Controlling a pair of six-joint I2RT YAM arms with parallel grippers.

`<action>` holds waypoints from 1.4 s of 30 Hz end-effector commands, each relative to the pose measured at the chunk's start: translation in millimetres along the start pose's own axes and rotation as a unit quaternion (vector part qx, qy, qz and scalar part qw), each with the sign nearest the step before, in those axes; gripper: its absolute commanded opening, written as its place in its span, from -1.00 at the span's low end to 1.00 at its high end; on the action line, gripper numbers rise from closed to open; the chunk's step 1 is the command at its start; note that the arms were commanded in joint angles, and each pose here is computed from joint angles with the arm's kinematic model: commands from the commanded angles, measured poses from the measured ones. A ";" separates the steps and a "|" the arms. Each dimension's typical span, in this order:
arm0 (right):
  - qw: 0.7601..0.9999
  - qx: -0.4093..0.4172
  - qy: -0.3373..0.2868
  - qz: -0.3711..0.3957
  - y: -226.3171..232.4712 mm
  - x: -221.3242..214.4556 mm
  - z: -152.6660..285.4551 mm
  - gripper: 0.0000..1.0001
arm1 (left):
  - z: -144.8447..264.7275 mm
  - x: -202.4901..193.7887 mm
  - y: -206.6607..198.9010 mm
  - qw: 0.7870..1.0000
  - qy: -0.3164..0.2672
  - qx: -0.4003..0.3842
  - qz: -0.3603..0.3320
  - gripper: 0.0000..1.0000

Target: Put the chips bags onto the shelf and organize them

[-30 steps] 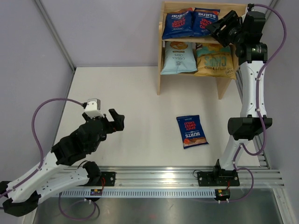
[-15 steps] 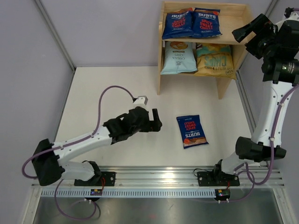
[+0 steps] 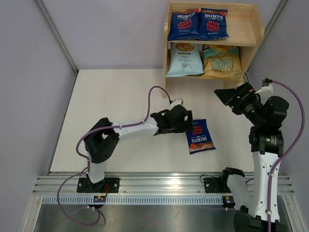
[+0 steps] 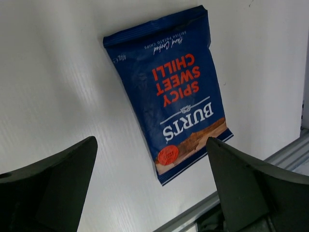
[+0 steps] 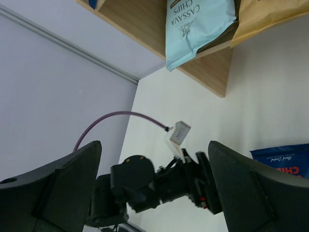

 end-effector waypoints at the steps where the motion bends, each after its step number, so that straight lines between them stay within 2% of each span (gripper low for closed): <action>1: 0.997 0.075 -0.005 -0.003 18.2 -0.9 7.6 0.99 | -19.2 4.6 -9.1 1.000 -0.002 0.017 -0.001 0.88; 3: 0.996 0.084 -0.011 0.004 24.5 -4.8 17.7 0.99 | -29.7 7.4 -16.0 1.000 -0.004 0.020 -0.003 0.79; 7: 0.996 0.082 -0.022 0.009 30.5 -10.7 31.2 0.99 | -61.3 -3.3 -4.9 0.998 0.009 0.061 -0.002 0.60; 11: 0.995 0.093 -0.012 0.017 31.7 -14.9 32.8 0.99 | -79.5 -9.7 0.6 0.996 0.010 0.092 -0.019 0.58; 21: 0.995 0.102 -0.002 0.018 31.7 -20.2 33.0 0.99 | -100.5 -19.6 10.5 0.989 0.008 0.143 -0.036 0.16; 24: 0.994 0.107 0.000 0.018 33.3 -20.4 33.9 0.99 | -102.5 -19.6 14.8 0.987 0.000 0.153 -0.041 -0.40; 25: 0.994 0.107 0.001 0.018 33.1 -20.8 33.7 0.99 | -101.9 -18.4 16.0 0.986 -0.007 0.158 -0.044 -0.73; 26: 0.994 0.106 0.002 0.016 31.7 -21.6 32.6 0.99 | -101.5 -18.9 18.2 0.986 -0.009 0.161 -0.045 -0.91; 27: 0.994 0.106 0.002 0.016 30.9 -22.2 32.4 0.99 | -99.8 -18.0 18.4 0.986 -0.013 0.160 -0.046 -1.00; 29: 0.995 0.099 0.007 0.009 24.8 -26.0 29.1 0.99 | -88.2 -8.5 11.0 0.988 -0.041 0.141 -0.038 -1.00; 30: 0.995 0.096 0.009 0.007 22.2 -27.2 27.5 0.99 | -85.1 -15.6 26.0 0.986 -0.042 0.154 -0.040 -1.00; 31: 0.996 0.093 0.013 0.001 17.0 -30.9 24.7 0.99 | -67.5 -1.0 13.9 0.988 -0.083 0.128 -0.021 -1.00; 33: 0.995 0.092 0.021 -0.009 10.8 -35.9 21.0 0.99 | -53.7 -2.5 34.9 0.985 -0.101 0.138 -0.014 -1.00; 35: 0.994 0.100 0.033 -0.019 -0.7 -47.0 15.1 0.99 | -26.7 14.5 31.9 0.982 -0.150 0.112 0.013 -1.00; 37: 0.993 0.100 0.044 -0.049 -15.2 -60.0 7.3 0.99 | -15.1 13.5 49.9 0.977 -0.178 0.118 0.016 -1.00; 42: 0.982 0.120 0.057 -0.133 -39.5 -86.3 -6.1 0.96 | 42.4 31.1 60.4 0.962 -0.253 0.090 0.055 -1.00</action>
Point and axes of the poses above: each gripper's point midway between its finger pads, its own z axis back along the fingers, its own y axis along the line the jaws close on, x = y × z, the point moved 9 cm from there along z, back along the fingers, and after that the axes turned 4 degrees about z, right-handed, at the moved point
